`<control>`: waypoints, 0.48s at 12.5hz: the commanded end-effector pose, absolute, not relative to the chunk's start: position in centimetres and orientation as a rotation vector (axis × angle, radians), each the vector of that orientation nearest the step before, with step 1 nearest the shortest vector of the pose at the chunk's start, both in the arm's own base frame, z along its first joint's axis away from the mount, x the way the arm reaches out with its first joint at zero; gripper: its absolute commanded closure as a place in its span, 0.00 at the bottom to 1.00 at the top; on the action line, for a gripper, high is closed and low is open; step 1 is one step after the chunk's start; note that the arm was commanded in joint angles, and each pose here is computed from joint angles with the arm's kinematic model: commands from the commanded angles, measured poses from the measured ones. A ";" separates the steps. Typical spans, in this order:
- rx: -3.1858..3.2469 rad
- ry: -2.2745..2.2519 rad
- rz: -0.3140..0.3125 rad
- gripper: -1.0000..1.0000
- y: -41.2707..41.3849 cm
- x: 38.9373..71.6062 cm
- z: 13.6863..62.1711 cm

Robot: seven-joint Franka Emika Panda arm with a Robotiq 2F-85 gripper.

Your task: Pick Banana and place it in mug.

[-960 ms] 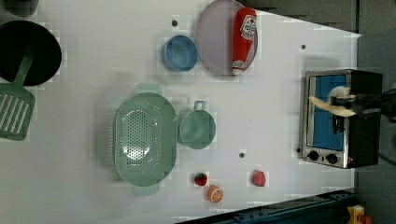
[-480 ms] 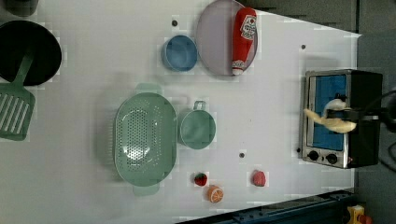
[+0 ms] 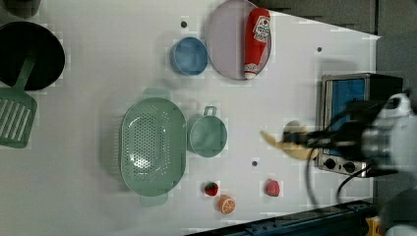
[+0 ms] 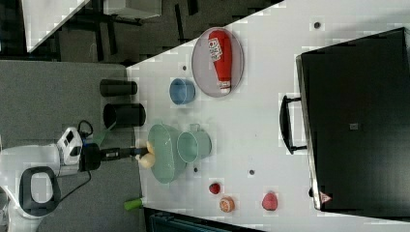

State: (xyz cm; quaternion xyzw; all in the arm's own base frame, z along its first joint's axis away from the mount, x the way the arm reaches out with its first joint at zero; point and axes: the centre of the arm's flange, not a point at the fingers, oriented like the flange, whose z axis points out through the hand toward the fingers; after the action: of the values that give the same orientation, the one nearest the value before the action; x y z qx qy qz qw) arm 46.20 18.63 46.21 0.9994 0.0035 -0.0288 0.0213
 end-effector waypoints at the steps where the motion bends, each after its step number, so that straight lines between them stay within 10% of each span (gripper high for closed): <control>1: 3.089 -0.392 -0.077 0.78 21.9 45.4 43.4; 4: 3.121 -0.486 -0.018 0.78 23.4 45.4 38.5; 6: 3.119 -0.510 -0.095 0.78 23.2 45.7 34.3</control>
State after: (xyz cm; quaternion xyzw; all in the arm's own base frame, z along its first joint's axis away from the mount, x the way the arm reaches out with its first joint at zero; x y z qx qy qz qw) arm 45.13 25.46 37.55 0.9959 -0.0884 0.0085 -0.0177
